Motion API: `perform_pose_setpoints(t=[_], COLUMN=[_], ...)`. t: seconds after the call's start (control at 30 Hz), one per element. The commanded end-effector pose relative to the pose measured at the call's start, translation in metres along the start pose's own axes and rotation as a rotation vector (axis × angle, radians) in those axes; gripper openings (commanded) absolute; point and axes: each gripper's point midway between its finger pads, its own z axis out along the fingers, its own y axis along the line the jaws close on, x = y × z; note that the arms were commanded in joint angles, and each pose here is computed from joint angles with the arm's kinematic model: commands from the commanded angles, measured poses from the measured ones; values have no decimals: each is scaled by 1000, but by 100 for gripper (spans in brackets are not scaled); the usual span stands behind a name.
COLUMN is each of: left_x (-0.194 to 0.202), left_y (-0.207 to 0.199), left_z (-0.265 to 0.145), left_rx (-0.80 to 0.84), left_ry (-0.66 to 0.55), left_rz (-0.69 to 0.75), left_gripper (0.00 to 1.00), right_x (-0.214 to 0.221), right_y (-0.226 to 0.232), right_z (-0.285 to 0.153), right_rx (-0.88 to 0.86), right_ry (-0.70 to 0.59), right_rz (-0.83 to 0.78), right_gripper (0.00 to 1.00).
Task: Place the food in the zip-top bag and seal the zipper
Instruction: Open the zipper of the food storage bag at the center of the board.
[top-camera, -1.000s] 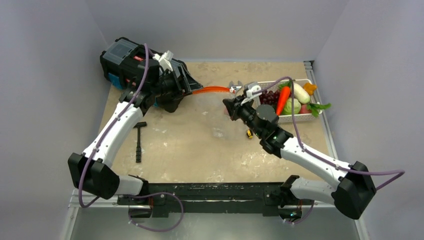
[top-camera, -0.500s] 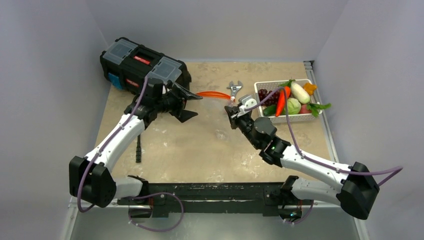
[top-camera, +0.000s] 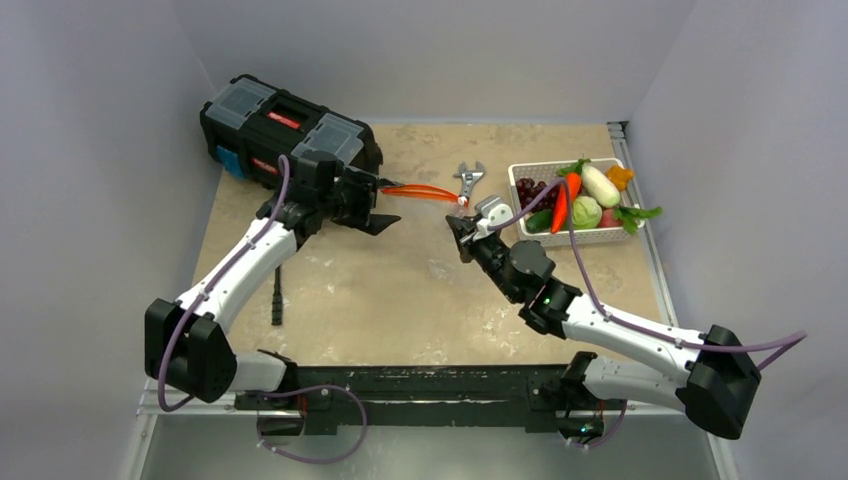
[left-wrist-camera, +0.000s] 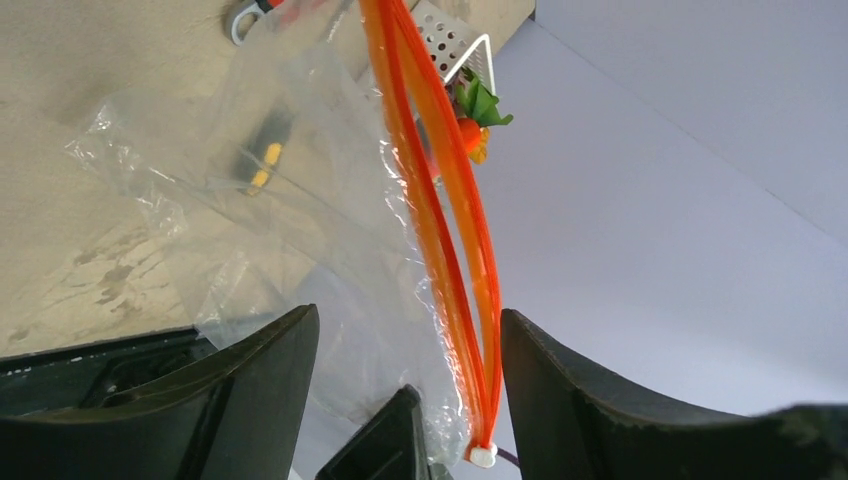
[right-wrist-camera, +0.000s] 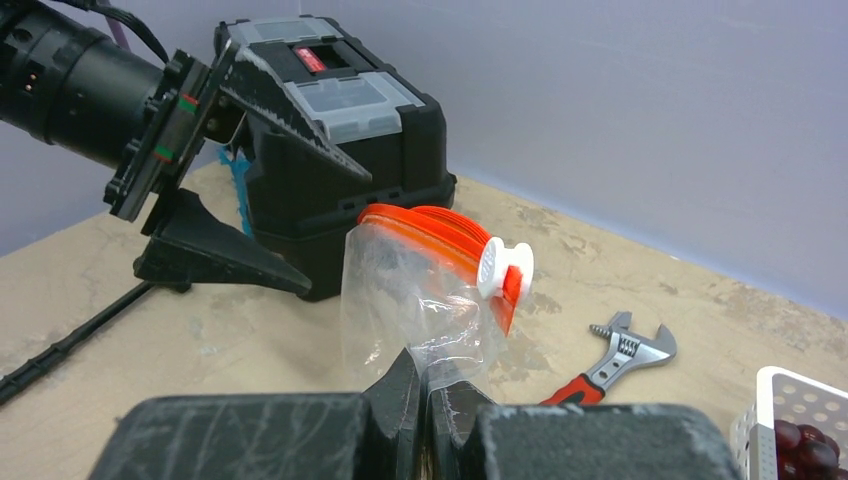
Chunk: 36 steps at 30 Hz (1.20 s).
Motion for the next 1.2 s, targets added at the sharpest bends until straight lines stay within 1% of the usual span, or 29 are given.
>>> perform_pose_setpoints(t=[0.0, 0.17, 0.33, 0.5, 0.6, 0.63, 0.67, 0.7, 0.77, 0.8, 0.87, 0.93, 0.97, 1.0, 1.1, 1.17], left_x=[4, 11, 19, 18, 15, 13, 10, 7, 2, 0, -10, -24, -29, -32, -41, -41], left_y=[-5, -2, 2, 12, 16, 18, 19, 19, 22, 20, 20, 23, 24, 25, 34, 36], left_z=[3, 12, 21, 19, 12, 7, 1, -8, -25, -34, -53, -71, -78, -82, -90, -87], left_rx=[2, -7, -27, -47, -47, -57, -62, -69, -83, -84, -128, -206, -233, -256, -332, -356], left_ry=[-18, -10, 16, -9, -39, -60, -87, -119, -171, -197, -268, -339, -357, -365, -374, -349], left_rz=[-28, -23, -8, 13, 55, 85, 119, 163, 268, 345, 512, 669, 753, 825, 1021, 1143], left_gripper=[63, 52, 31, 15, 0, 0, 0, 0, 0, 0, 0, 0, 0, 0, 0, 0], right_x=[-18, -22, -24, -23, -23, -21, -19, -18, -9, -3, 3, 12, 12, 13, -2, -16], right_y=[-1, 1, 3, 11, 18, 21, 24, 25, 25, 27, 33, 40, 44, 47, 54, 53], right_z=[-3, -4, -9, -12, -16, -17, -19, -22, -27, -31, -39, -50, -54, -59, -73, -79], right_rx=[9, 1, 0, -21, -29, -35, -46, -49, -40, -38, -58, -75, -91, -104, -155, -163], right_ry=[-67, -74, -78, -75, -57, -43, -17, 3, 76, 127, 229, 318, 340, 356, 375, 355], right_rz=[9, 11, 13, 17, 24, 31, 43, 68, 133, 157, 205, 266, 304, 332, 395, 432], right_gripper=[0, 0, 0, 0, 0, 5, 12, 23, 50, 56, 65, 70, 74, 77, 81, 89])
